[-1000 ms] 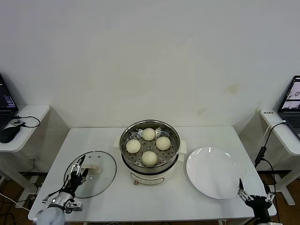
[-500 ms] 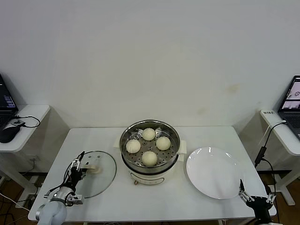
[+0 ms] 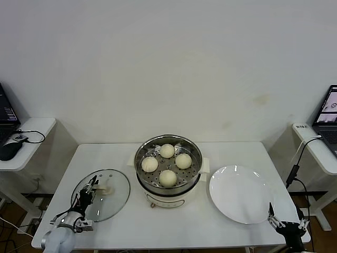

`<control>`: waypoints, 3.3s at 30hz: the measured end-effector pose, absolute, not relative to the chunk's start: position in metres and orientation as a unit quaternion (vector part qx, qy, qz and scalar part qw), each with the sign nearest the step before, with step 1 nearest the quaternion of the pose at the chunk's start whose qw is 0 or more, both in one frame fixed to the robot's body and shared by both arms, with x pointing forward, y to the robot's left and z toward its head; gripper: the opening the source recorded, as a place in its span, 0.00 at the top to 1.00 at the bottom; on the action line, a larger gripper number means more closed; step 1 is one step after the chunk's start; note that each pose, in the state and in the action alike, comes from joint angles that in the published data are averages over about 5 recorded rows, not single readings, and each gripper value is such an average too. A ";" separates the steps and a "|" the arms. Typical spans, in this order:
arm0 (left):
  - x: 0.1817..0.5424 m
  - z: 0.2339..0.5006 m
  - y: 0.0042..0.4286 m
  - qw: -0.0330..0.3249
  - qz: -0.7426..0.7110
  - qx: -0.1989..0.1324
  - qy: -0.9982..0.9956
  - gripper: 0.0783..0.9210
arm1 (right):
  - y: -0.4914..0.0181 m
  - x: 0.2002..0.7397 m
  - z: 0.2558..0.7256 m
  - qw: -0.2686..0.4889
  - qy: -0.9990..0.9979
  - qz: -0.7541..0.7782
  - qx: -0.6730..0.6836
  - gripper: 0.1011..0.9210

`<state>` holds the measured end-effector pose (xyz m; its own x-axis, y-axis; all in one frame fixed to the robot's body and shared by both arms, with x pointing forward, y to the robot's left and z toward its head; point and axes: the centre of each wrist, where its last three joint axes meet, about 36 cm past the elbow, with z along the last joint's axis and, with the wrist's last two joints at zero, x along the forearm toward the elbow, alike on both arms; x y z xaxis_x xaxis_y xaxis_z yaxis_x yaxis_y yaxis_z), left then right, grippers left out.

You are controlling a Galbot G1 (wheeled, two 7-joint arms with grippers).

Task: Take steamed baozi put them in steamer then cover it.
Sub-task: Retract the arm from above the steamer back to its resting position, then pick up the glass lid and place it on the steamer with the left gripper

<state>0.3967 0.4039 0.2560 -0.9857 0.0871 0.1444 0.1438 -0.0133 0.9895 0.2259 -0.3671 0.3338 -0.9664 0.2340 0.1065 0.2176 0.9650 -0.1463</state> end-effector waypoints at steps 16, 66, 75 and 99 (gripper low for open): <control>0.382 0.287 0.411 0.010 -0.706 -0.030 -0.708 0.92 | -0.362 0.230 0.334 0.064 -0.991 0.071 -0.094 0.12; 0.400 0.471 0.208 -0.025 -0.679 -0.043 -0.733 0.92 | -0.299 0.264 0.302 0.071 -0.986 0.145 -0.027 0.12; 0.421 0.473 0.163 -0.030 -0.683 -0.045 -0.728 0.92 | -0.291 0.261 0.293 0.082 -0.983 0.159 -0.031 0.12; 0.448 0.450 0.076 -0.029 -0.688 -0.062 -0.722 0.92 | -0.287 0.258 0.285 0.092 -0.980 0.173 -0.026 0.12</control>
